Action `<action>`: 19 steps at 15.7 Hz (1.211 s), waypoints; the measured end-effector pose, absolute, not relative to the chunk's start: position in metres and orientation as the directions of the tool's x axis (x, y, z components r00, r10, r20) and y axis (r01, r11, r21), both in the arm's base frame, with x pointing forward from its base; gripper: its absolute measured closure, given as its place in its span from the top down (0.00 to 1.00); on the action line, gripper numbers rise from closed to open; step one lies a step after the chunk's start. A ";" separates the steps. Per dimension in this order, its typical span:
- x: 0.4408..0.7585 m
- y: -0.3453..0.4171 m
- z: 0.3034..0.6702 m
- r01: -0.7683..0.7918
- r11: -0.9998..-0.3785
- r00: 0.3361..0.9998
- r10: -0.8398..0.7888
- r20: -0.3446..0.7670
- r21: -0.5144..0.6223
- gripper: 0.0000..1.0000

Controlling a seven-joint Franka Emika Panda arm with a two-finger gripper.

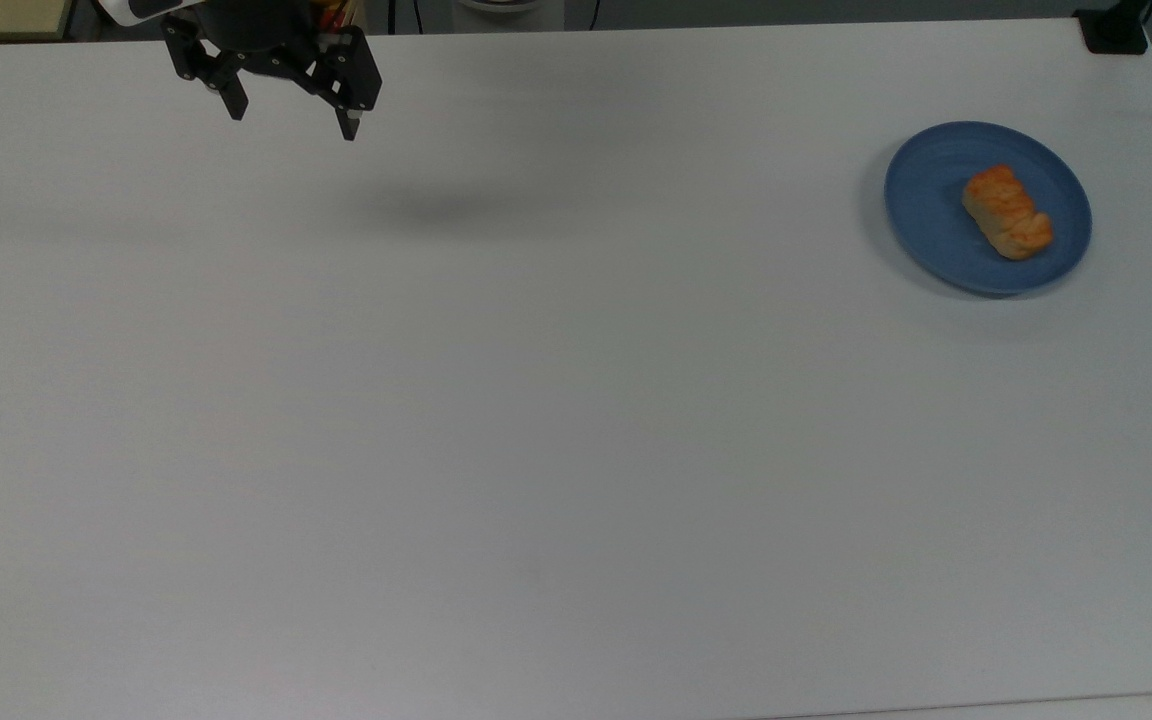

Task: Put the bread on the table
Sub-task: 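Move the open gripper across the table toward the bread on the blue plate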

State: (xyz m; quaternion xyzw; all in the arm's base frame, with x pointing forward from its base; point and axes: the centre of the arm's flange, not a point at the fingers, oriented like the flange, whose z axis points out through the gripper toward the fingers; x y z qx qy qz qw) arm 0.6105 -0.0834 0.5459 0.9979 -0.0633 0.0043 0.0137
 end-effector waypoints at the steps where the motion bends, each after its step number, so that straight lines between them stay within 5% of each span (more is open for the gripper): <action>1: 0.610 -0.084 0.546 -0.139 -0.990 0.990 -0.139 0.011 0.030 1.00; 9: 0.615 -0.047 0.546 -0.096 -0.995 0.995 -0.096 0.012 0.009 1.00; 19: 0.599 0.223 0.569 -0.078 -0.986 0.996 -0.082 0.020 -0.147 1.00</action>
